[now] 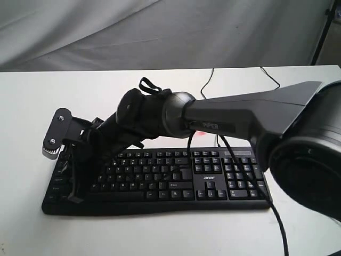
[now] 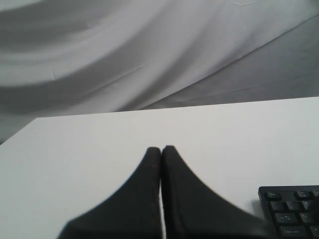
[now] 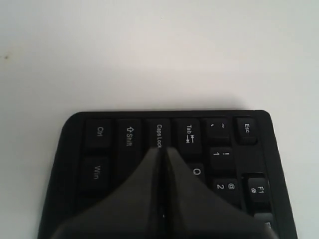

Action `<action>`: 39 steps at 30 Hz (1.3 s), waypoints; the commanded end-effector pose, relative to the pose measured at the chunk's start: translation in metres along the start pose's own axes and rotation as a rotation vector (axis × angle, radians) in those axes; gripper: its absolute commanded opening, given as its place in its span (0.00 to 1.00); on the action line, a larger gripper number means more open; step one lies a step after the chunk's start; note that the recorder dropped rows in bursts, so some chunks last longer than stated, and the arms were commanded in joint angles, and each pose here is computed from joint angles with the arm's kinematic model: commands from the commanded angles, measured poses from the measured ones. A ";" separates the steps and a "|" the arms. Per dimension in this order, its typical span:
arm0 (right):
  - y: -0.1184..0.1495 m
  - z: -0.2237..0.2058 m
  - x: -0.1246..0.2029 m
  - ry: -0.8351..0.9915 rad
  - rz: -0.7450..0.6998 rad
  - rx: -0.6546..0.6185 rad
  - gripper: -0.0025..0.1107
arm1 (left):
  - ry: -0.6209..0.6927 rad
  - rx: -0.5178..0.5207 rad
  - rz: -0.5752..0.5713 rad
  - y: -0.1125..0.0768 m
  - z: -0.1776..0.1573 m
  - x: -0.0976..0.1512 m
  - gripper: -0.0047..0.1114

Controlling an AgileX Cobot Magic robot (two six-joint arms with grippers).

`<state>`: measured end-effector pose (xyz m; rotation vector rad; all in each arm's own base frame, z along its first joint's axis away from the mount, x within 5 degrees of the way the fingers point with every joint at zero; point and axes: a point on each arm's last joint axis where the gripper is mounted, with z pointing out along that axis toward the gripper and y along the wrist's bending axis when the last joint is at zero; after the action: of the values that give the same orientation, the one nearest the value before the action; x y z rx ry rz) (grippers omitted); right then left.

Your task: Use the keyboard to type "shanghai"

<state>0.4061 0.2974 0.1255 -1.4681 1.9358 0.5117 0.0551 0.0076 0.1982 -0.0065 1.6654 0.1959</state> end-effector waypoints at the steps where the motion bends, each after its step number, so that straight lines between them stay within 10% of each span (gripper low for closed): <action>1: -0.001 0.002 -0.002 -0.008 0.008 0.009 0.02 | 0.005 0.005 -0.003 0.000 0.001 0.002 0.05; 39: 0.002 0.011 0.002 -0.010 -0.001 0.026 0.02 | 0.005 0.005 -0.003 0.000 0.001 0.002 0.05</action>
<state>0.4065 0.3025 0.1153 -1.4374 1.9427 0.4998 0.0551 0.0076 0.1982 -0.0065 1.6654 0.1959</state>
